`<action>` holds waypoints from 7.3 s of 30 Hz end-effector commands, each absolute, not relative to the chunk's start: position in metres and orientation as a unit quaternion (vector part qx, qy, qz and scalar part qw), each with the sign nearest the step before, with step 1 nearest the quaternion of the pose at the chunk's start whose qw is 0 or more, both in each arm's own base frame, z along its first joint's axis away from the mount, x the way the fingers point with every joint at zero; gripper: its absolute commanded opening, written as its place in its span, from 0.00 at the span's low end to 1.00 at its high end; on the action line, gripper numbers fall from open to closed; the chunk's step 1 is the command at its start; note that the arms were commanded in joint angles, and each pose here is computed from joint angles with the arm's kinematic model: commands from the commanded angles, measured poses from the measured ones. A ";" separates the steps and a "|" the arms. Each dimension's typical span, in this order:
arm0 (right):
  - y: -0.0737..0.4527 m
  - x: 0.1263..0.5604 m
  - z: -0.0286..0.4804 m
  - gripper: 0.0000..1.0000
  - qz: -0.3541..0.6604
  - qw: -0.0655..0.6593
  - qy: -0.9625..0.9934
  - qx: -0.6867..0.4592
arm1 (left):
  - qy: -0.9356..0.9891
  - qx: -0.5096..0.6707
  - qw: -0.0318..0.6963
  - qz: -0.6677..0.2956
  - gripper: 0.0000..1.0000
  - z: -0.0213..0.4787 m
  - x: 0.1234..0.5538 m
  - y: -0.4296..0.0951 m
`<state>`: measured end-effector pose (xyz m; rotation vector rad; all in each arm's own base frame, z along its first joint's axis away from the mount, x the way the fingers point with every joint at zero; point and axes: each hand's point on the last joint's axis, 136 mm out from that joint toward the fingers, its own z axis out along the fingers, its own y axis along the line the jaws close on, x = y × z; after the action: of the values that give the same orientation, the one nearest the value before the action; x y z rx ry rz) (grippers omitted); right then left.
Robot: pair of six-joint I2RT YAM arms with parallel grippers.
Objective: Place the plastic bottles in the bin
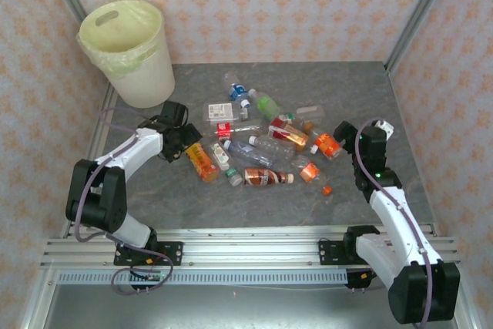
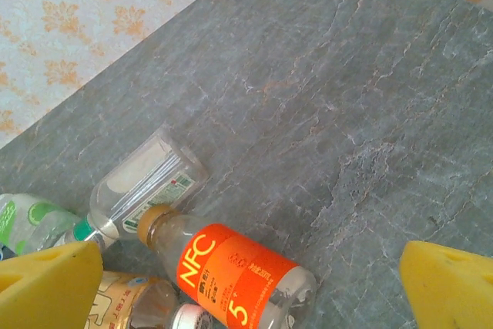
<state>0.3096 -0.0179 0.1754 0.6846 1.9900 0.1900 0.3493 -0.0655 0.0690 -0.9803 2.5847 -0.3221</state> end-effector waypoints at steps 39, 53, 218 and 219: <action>0.024 0.313 0.205 0.99 0.172 0.491 0.829 0.204 | 0.918 -0.297 0.245 -0.093 0.55 0.062 0.354 -0.047; 0.042 0.322 0.231 0.99 0.238 0.518 0.797 0.199 | 0.836 -0.279 0.466 -0.076 0.52 0.245 0.374 -0.015; 0.095 0.266 0.079 0.52 0.048 0.344 0.933 0.095 | 0.833 -0.173 0.439 -0.289 1.00 0.297 0.413 -0.139; 0.097 0.268 0.086 0.51 0.056 0.356 0.929 0.088 | 0.832 -0.172 0.439 -0.292 1.00 0.297 0.414 -0.141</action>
<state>0.2606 0.0996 0.0662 0.2753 2.4857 0.1630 0.4093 -0.1349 0.2816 -0.4482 2.1109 -0.6998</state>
